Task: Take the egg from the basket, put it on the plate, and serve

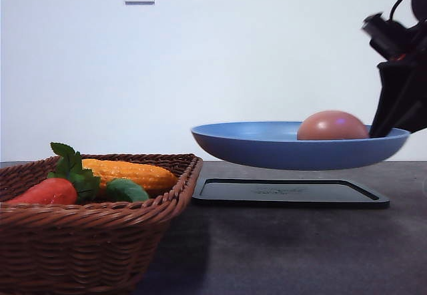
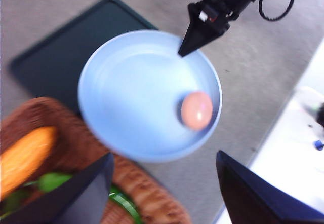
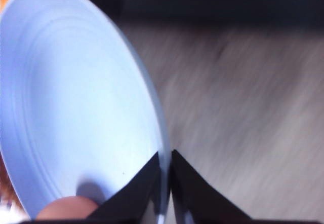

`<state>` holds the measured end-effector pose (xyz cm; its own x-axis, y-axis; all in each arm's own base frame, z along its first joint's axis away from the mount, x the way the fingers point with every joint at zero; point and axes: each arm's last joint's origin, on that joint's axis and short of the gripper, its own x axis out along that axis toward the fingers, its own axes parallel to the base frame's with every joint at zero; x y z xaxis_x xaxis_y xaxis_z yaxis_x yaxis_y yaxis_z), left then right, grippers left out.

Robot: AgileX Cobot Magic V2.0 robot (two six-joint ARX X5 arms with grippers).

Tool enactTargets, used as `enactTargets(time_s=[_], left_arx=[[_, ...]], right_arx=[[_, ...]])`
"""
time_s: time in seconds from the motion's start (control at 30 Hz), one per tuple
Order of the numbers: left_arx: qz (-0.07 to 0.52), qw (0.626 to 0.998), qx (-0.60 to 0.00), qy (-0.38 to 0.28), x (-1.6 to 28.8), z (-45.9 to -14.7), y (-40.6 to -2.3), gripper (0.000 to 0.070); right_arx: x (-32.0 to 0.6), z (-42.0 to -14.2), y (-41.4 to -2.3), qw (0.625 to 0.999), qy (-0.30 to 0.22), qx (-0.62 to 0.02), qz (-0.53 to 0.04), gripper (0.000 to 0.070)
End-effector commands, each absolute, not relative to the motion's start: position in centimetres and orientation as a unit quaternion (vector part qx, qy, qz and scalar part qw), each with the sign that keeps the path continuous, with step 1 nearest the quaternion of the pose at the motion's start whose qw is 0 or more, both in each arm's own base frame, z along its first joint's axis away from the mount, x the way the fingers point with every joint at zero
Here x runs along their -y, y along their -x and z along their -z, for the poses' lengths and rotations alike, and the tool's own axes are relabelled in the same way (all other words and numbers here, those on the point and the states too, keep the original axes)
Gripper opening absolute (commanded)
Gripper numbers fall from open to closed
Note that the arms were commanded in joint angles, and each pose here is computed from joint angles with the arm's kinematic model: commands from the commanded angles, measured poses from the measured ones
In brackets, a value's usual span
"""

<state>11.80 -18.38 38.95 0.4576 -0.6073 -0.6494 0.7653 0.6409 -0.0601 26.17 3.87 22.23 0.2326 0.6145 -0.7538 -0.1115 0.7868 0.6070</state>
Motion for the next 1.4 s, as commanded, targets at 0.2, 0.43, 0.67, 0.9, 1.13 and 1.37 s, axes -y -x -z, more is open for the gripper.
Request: enactTargets(time_s=[0.2,0.43,0.67,0.9,1.13,1.37], left_arx=[[0.357,0.88,-0.288,-0.121,15.5,-41.0,-10.2,0.0409],[0.336,0.892,-0.28,-0.118,14.8,-41.3,-10.0,0.0409],[0.334,0.894,-0.279,-0.108,14.9,-41.3,-10.0,0.0409],[0.333,0.895,-0.278,-0.099,14.9,-41.4,-10.0,0.0409],[0.332,0.896,-0.279,-0.093,14.9,-41.4,-10.1,0.0409],[0.332,0.896,-0.279,-0.093,14.9,-41.4,-10.1,0.0409]], right_arx=[[-2.6,-21.8,-33.2,0.771,-0.228,-0.546,-0.234,0.0],[-1.7,-19.6,-38.2,0.763,-0.249,-0.557,-0.214,0.0],[-1.8,-17.8,-40.9,0.76,-0.248,-0.564,-0.209,0.0],[-1.9,-17.4,-41.5,0.77,-0.24,-0.555,-0.203,0.0],[-1.7,-17.2,-41.2,0.77,-0.225,-0.569,-0.179,0.012],[-1.8,-17.3,-41.3,0.774,-0.221,-0.567,-0.177,0.0227]])
